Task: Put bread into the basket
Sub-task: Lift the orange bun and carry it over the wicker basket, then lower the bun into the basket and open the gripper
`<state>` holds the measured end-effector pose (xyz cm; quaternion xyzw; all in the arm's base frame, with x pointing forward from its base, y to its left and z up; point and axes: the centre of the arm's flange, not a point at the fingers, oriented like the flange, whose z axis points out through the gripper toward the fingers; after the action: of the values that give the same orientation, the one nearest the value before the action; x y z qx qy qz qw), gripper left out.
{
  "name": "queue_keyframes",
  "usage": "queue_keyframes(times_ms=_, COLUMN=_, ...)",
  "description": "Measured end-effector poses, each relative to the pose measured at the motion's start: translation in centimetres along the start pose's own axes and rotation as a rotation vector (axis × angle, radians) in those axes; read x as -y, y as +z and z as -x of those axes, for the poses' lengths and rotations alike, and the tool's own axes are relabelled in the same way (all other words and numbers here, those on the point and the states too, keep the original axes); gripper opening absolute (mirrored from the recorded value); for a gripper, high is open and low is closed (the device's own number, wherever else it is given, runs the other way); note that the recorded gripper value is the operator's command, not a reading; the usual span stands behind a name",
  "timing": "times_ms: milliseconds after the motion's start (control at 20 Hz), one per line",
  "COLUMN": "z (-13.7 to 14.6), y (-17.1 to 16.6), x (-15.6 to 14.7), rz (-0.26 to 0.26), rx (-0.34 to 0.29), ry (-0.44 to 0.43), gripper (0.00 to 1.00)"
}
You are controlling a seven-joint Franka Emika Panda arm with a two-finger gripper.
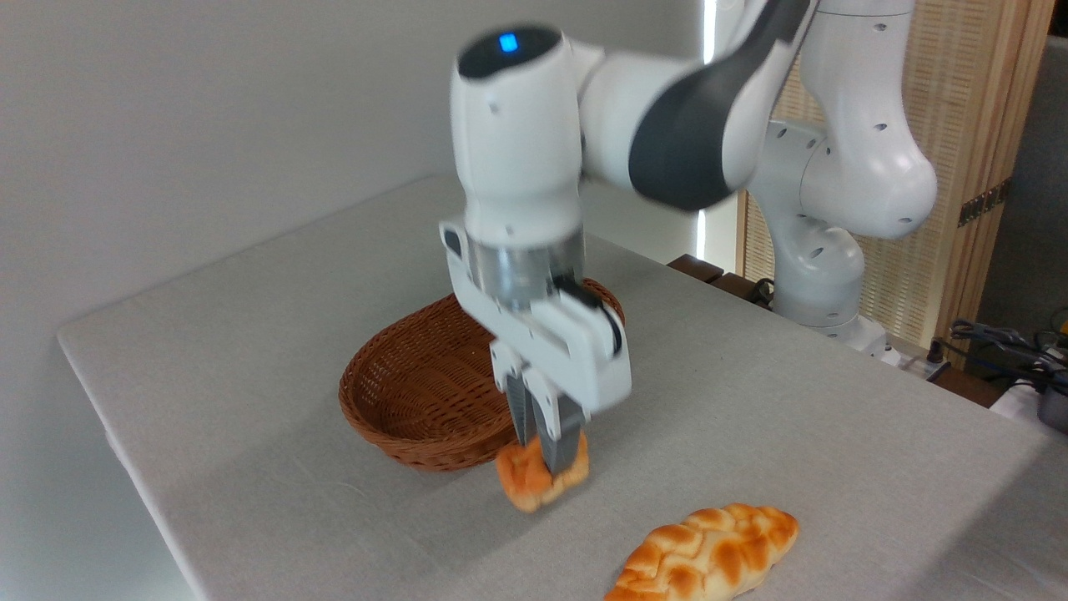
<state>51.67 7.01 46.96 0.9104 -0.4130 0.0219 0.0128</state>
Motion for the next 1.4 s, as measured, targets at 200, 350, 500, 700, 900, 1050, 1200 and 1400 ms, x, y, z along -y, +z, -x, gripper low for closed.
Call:
queue_keyframes(times_ms=200, z=-1.6, y=-7.8, x=-0.7, rz=0.03, rx=0.005, ry=-0.006, gripper=0.15)
queue_keyframes(times_ms=350, z=-6.6, y=-8.9, x=-4.7, rz=0.041, rx=0.008, ry=-0.05, gripper=0.21)
queue_keyframes(times_ms=500, z=-12.5, y=-5.6, x=-9.2, rz=0.07, rx=0.062, ry=-0.037, gripper=0.49)
queue_keyframes(times_ms=700, z=-16.1, y=-0.9, x=-10.1, rz=0.068, rx=0.056, ry=-0.027, gripper=0.92)
queue_keyframes(times_ms=900, z=-16.9, y=1.6, x=-10.2, rz=0.072, rx=0.056, ry=-0.035, gripper=1.0)
queue_keyframes(times_ms=1050, z=-16.7, y=2.5, x=-10.5, rz=0.061, rx=0.087, ry=-0.018, gripper=1.0)
queue_keyframes(times_ms=1200, z=-16.5, y=2.7, x=-10.5, rz=0.052, rx=0.1, ry=-0.012, gripper=1.0)
queue_keyframes(times_ms=1400, z=-16.5, y=2.6, x=-10.4, rz=0.048, rx=0.099, ry=-0.01, gripper=1.0)
